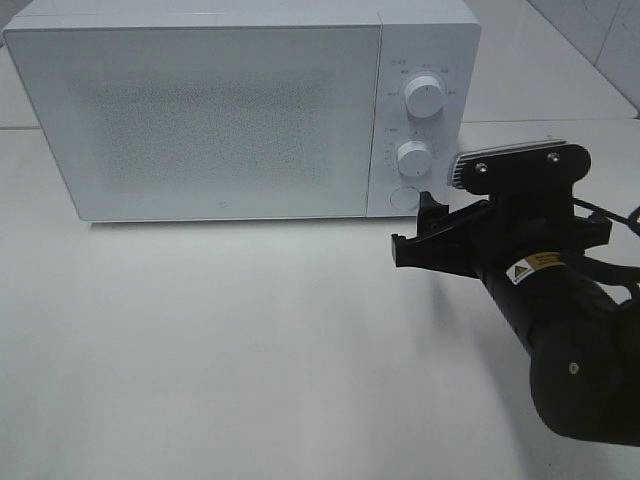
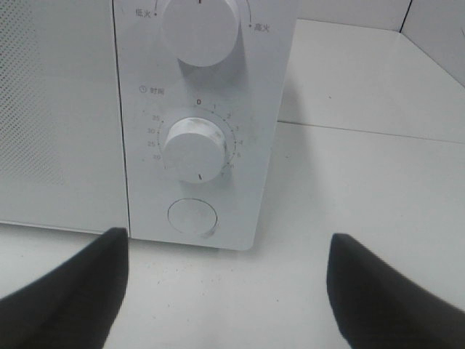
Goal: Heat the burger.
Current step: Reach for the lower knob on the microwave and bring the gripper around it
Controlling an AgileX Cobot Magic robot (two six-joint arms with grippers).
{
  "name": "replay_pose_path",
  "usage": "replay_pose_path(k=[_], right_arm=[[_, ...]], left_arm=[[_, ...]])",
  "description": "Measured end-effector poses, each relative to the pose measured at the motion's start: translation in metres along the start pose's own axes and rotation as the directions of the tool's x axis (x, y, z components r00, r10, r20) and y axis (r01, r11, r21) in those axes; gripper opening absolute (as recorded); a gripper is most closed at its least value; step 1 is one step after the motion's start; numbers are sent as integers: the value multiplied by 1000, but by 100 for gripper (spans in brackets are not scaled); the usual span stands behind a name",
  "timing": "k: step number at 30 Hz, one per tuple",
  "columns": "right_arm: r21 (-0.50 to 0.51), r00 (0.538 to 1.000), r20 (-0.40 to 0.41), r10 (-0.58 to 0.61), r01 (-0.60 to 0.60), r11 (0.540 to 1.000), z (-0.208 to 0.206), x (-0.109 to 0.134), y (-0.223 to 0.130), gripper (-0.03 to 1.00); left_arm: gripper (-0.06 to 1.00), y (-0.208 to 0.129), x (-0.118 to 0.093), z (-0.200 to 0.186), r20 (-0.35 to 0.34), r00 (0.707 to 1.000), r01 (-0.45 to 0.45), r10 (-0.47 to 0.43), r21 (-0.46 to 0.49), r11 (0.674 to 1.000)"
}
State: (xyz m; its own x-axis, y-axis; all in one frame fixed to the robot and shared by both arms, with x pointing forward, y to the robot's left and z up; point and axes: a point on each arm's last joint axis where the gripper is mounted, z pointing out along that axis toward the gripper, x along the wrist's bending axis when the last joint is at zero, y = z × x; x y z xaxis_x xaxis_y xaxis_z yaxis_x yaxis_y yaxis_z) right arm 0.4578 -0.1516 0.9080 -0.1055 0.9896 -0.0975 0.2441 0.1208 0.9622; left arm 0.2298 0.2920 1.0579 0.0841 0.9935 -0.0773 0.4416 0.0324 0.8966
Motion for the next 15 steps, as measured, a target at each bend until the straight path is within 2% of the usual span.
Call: replay_pose_path(k=[15], right_arm=[[-34,1000,4,-17,17,999,43,3,2,72]], left_arm=[[82,0,0,0,0,1000,0,0,0,1000]])
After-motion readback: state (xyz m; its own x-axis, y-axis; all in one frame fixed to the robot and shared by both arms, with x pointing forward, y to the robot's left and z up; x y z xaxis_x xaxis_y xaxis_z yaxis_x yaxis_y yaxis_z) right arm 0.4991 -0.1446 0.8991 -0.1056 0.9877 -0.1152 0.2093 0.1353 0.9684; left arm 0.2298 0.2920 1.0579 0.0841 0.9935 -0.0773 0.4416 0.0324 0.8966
